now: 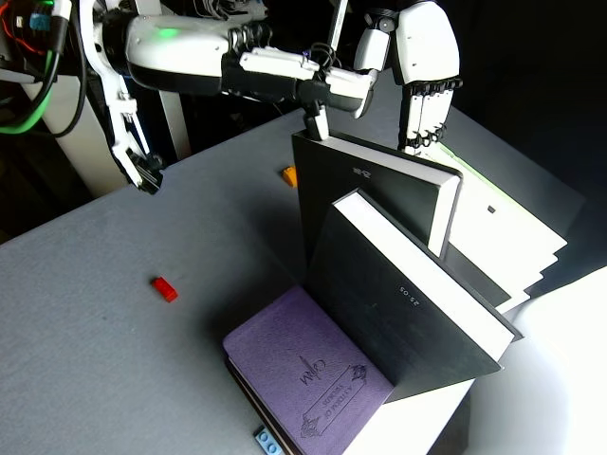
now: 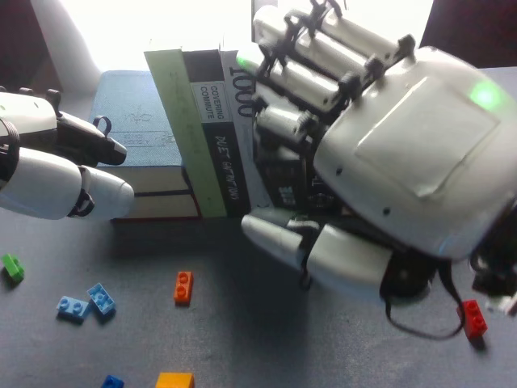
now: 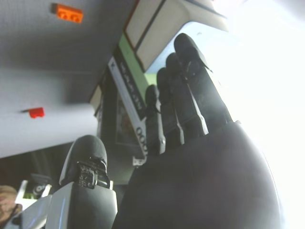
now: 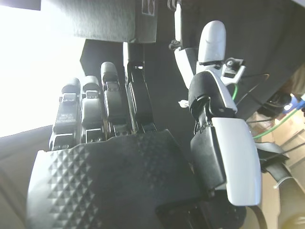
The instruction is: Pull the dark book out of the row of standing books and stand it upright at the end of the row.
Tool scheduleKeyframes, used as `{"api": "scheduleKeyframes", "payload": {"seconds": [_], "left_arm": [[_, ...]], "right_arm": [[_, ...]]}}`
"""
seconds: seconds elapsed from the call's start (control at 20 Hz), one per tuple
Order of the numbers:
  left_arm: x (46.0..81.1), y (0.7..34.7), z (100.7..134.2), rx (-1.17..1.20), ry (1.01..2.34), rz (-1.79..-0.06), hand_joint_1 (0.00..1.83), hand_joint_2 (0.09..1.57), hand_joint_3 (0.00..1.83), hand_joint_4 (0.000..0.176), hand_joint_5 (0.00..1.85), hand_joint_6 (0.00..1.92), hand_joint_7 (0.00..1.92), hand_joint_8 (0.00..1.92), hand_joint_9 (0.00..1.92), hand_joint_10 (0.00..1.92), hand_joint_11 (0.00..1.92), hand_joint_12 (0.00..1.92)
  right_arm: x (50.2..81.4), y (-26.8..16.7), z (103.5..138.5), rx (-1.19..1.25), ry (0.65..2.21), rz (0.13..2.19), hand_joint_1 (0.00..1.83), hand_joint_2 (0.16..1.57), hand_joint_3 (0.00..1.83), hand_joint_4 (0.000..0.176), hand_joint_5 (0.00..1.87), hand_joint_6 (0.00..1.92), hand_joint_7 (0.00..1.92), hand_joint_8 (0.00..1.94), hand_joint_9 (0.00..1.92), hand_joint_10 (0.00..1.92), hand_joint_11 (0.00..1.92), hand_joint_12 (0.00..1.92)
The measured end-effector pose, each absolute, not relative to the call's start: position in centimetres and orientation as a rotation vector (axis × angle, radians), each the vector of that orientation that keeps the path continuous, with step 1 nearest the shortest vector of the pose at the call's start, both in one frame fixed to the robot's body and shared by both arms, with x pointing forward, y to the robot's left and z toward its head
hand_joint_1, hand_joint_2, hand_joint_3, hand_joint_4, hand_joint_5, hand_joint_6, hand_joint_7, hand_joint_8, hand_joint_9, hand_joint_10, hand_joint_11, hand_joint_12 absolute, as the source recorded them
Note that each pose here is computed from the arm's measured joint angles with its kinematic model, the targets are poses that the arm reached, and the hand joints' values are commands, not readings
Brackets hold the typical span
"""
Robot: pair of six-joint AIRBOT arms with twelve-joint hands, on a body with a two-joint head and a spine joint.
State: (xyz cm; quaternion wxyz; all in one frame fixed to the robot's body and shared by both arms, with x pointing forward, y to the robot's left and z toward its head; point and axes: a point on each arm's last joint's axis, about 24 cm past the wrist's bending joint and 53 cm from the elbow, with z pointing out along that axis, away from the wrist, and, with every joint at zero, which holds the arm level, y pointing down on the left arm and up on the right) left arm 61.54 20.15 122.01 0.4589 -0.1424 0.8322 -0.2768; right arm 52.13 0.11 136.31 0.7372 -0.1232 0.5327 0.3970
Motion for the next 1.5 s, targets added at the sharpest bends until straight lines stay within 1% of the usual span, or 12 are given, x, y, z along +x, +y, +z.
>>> {"api": "scheduleKeyframes", "payload": {"seconds": [0.15, 0.2, 0.25, 0.4, 0.6, 0.85, 1.0, 1.1, 1.25, 1.3, 1.35, 1.5], "left_arm": [[61.5, 20.2, 122.0, -0.349, 2.050, -0.680, 0.16, 1.28, 0.00, 0.051, 0.31, 0.01, 0.38, 0.00, 0.43, 0.00, 0.53, 0.01], [61.5, 20.1, 122.0, -0.347, 2.050, -0.679, 0.18, 1.28, 0.00, 0.046, 0.33, 0.01, 0.38, 0.00, 0.42, 0.00, 0.52, 0.00], [61.5, 20.2, 122.0, -0.347, 2.050, -0.679, 0.19, 1.28, 0.00, 0.051, 0.31, 0.00, 0.38, 0.00, 0.42, 0.00, 0.52, 0.00], [61.5, 20.2, 122.0, -0.347, 2.051, -0.677, 0.11, 1.29, 0.00, 0.038, 0.29, 0.00, 0.36, 0.00, 0.44, 0.01, 0.54, 0.01], [61.5, 20.2, 121.9, -0.342, 2.053, -0.674, 0.13, 1.29, 0.00, 0.051, 0.31, 0.00, 0.36, 0.00, 0.43, 0.00, 0.52, 0.00], [61.5, 20.2, 121.9, -0.328, 2.054, -0.664, 0.12, 1.29, 0.00, 0.030, 0.30, 0.00, 0.35, 0.00, 0.43, 0.00, 0.53, 0.00], [61.5, 20.1, 122.0, -0.324, 2.051, -0.667, 0.17, 1.27, 0.00, 0.045, 0.34, 0.01, 0.39, 0.01, 0.46, 0.01, 0.55, 0.01], [61.6, 20.1, 122.1, -0.322, 2.048, -0.669, 0.14, 1.29, 0.00, 0.038, 0.31, 0.00, 0.36, 0.00, 0.44, 0.00, 0.54, 0.00], [61.6, 20.1, 122.1, -0.320, 2.047, -0.669, 0.08, 1.29, 0.00, 0.050, 0.31, 0.01, 0.36, 0.00, 0.43, 0.00, 0.54, 0.00], [61.6, 20.1, 122.1, -0.312, 2.047, -0.664, 0.10, 1.29, 0.00, 0.038, 0.30, 0.01, 0.36, 0.00, 0.43, 0.00, 0.54, 0.01], [61.6, 20.1, 122.1, -0.297, 2.047, -0.656, 0.10, 1.30, 0.00, 0.036, 0.29, 0.00, 0.35, 0.00, 0.43, 0.00, 0.53, 0.00], [61.6, 20.1, 122.1, -0.295, 2.048, -0.651, 0.15, 1.28, 0.00, 0.048, 0.33, 0.01, 0.38, 0.01, 0.45, 0.00, 0.55, 0.01]], "right_arm": [[50.8, 0.7, 135.2, -0.294, 1.207, 0.874, 0.00, 1.29, 0.00, 0.000, 0.60, 0.68, 0.19, 0.01, 0.00, 0.00, 0.00, 0.00], [50.5, 0.9, 134.9, -0.298, 1.218, 0.877, 0.00, 1.29, 0.00, 0.000, 0.58, 0.67, 0.18, 0.01, 0.00, 0.00, 0.00, 0.00], [50.1, 1.0, 134.5, -0.308, 1.229, 0.878, 0.00, 1.29, 0.00, 0.000, 0.59, 0.67, 0.18, 0.00, 0.00, 0.00, 0.00, 0.00], [49.3, 1.5, 133.5, -0.311, 1.277, 0.895, 0.09, 1.28, 0.00, 0.000, 0.66, 0.65, 0.23, 0.01, 0.00, 0.00, 0.00, 0.00], [48.9, 1.8, 131.3, -0.331, 1.352, 0.888, 0.02, 1.29, 0.00, 0.000, 0.58, 0.66, 0.19, 0.00, 0.00, 0.00, 0.00, 0.00], [49.1, 1.7, 130.2, -0.344, 1.386, 0.862, 0.14, 1.27, 0.00, 0.000, 0.68, 0.60, 0.23, 0.00, 0.00, 0.00, 0.00, 0.00], [49.1, 1.8, 128.8, -0.357, 1.434, 0.860, 0.05, 1.28, 0.00, 0.000, 0.63, 0.66, 0.23, 0.01, 0.00, 0.00, 0.00, 0.00], [49.3, 1.9, 127.7, -0.369, 1.469, 0.859, 0.10, 1.28, 0.00, 0.000, 0.66, 0.66, 0.23, 0.01, 0.00, 0.00, 0.00, 0.00], [49.8, 1.7, 126.5, -0.374, 1.504, 0.855, 0.03, 1.29, 0.00, 0.000, 0.61, 0.66, 0.21, 0.00, 0.00, 0.00, 0.00, 0.00], [49.9, 1.7, 126.1, -0.378, 1.517, 0.857, 0.08, 1.28, 0.00, 0.000, 0.64, 0.66, 0.23, 0.01, 0.00, 0.00, 0.00, 0.00], [50.0, 1.7, 125.5, -0.380, 1.535, 0.858, 0.13, 1.27, 0.00, 0.000, 0.66, 0.67, 0.25, 0.01, 0.00, 0.00, 0.00, 0.00], [49.9, 1.6, 124.2, -0.384, 1.573, 0.857, 0.04, 1.28, 0.00, 0.000, 0.62, 0.66, 0.23, 0.00, 0.00, 0.00, 0.00, 0.00]]}}
